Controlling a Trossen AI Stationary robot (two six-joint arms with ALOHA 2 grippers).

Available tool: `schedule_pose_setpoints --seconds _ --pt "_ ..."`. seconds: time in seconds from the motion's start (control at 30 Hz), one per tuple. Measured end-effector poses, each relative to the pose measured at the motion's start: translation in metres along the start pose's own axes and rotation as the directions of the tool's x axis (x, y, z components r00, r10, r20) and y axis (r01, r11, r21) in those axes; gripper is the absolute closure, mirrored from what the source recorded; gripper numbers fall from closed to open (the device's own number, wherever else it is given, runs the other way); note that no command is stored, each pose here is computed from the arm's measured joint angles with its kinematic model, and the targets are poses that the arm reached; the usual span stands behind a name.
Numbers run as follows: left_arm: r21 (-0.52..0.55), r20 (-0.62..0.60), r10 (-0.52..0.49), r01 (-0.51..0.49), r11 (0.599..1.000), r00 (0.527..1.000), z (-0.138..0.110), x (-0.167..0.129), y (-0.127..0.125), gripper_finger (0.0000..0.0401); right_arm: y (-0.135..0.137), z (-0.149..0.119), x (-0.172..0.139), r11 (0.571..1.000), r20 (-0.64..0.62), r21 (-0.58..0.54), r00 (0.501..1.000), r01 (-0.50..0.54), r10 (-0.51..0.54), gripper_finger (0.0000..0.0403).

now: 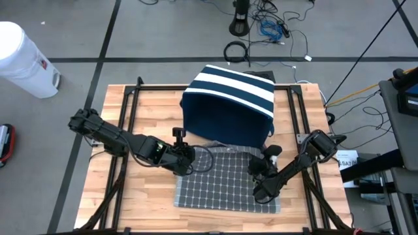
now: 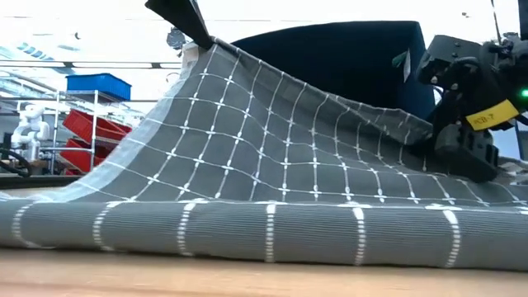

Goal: Fold towel
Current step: Fold the gray towel

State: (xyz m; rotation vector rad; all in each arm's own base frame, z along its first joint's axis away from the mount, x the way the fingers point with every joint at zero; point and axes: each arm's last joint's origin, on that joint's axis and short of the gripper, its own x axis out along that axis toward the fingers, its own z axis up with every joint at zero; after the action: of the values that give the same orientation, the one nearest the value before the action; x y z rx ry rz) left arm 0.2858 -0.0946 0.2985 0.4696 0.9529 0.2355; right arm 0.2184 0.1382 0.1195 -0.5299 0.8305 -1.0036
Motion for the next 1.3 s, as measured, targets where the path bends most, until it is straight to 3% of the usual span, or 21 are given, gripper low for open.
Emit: schedule_pose_setpoints --seconds 0.8,1.0,1.2,1.3 --pt "0.001 -0.001 -0.014 0.014 1.000 1.000 0.000 0.000 0.000 0.0401 -0.006 -0.015 -0.013 0.998 -0.094 -0.066 0.996 0.006 -0.012 0.0227" --pt "0.001 -0.001 -0.019 0.019 1.000 1.000 0.000 0.000 -0.001 0.0401 -0.009 -0.017 -0.017 0.997 -0.106 -0.073 0.994 0.018 -0.026 0.0281" --pt "0.007 -0.002 -0.036 0.036 0.999 0.999 0.000 0.000 -0.001 0.0401 -0.012 -0.016 -0.021 0.991 -0.123 -0.131 0.992 0.024 -0.040 0.0389" --pt "0.008 -0.002 -0.044 0.044 0.999 0.999 0.000 0.000 -0.001 0.0401 -0.021 -0.007 -0.029 0.990 -0.116 -0.143 0.993 0.007 -0.024 0.0396"
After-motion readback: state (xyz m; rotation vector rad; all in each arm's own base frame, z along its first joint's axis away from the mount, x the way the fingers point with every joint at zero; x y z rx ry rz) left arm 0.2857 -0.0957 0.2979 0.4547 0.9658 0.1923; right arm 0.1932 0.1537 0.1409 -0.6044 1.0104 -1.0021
